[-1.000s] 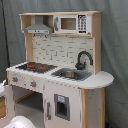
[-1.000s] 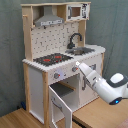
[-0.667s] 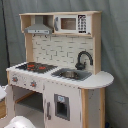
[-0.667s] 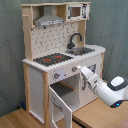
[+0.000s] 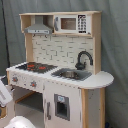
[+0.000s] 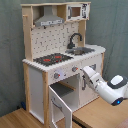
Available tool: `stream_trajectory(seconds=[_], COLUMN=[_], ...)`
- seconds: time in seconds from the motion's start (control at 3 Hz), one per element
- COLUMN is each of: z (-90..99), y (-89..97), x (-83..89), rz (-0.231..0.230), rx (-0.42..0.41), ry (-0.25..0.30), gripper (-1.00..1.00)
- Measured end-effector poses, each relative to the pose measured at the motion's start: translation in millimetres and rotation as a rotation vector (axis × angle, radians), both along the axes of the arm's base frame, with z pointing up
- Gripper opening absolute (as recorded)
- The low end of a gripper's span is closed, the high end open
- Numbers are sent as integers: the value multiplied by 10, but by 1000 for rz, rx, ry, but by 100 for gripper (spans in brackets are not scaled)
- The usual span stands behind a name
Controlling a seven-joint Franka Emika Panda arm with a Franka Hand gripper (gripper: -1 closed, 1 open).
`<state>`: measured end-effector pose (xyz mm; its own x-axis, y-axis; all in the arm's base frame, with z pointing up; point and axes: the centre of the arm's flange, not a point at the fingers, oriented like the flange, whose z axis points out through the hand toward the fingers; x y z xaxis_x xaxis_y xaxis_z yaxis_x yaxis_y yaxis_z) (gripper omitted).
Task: Play with the kitchen
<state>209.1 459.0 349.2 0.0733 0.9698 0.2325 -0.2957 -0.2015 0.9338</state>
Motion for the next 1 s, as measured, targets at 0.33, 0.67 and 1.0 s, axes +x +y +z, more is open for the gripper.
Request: stream_trajectory(seconds=[0.33,0.67,1.0], z=[-68,-103,-83], y=[-201,-469,-678], x=[103,220,298], rz=[9,4,12], rx=[48,90,134], ry=[30,63,95], gripper=[100,100,100])
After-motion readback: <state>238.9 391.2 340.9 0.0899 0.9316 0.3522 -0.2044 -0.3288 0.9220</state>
